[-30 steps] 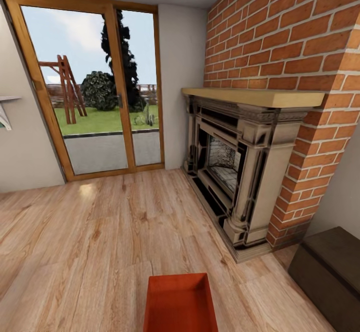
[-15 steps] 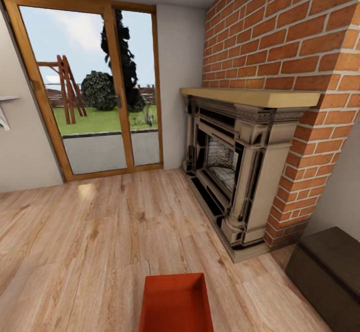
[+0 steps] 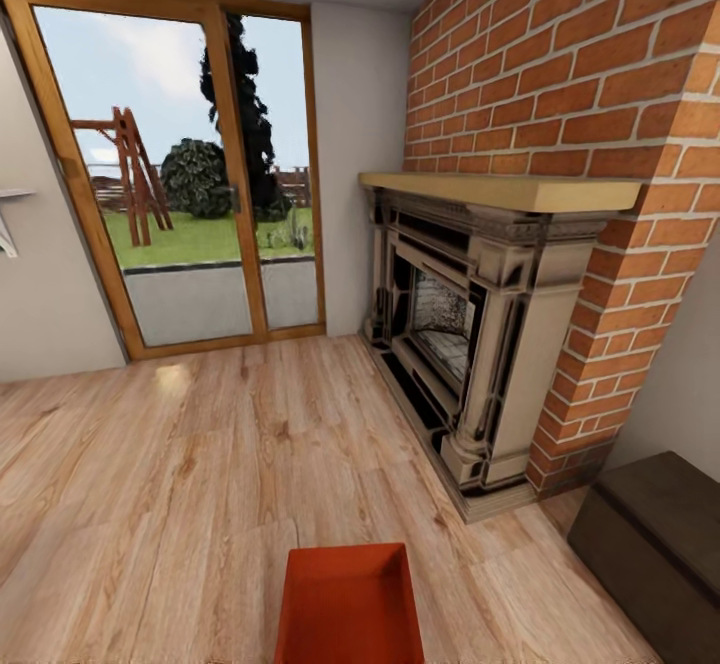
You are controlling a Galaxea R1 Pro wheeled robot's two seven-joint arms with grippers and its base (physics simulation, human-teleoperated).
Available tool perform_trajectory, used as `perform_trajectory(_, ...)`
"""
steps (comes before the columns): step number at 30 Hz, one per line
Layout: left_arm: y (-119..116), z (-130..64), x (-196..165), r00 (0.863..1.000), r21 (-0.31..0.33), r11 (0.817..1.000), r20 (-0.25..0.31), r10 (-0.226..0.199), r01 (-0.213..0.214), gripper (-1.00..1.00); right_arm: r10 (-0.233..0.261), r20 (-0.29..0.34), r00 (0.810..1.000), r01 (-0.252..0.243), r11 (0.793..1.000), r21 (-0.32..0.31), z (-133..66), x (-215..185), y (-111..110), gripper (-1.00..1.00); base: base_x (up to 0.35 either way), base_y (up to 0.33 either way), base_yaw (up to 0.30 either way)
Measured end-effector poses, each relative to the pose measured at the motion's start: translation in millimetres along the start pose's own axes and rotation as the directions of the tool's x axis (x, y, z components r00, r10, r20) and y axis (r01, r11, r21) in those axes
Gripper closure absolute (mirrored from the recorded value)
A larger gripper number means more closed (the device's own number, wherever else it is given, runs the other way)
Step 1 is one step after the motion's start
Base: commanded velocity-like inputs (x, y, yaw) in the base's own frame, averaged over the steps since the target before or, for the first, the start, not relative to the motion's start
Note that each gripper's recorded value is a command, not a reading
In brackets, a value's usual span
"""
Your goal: Move the two storage containers from the living room to the garage. In the garage, place one container on the floor and stack the other container on top of it (either order is fine).
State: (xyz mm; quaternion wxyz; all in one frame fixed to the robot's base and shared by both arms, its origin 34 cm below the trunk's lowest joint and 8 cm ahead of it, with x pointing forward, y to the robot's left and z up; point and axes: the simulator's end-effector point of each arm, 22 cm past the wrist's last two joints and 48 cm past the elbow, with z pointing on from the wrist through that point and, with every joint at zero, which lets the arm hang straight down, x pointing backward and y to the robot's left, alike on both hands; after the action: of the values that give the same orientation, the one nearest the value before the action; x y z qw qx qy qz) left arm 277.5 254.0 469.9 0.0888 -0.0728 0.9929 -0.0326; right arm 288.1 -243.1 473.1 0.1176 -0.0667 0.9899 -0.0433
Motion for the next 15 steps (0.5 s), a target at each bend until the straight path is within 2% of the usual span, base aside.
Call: perform_trajectory(15, 1.3, 1.5, 9.6, 1.0, -0.003, 1.0, -0.024, 0.01, -0.01, -1.0, -0.004, -0.024, 1.0, 0.004, 1.0, -0.004, 1.2, 9.5, 1.5, -1.0, 0.0, 0.0, 0.0)
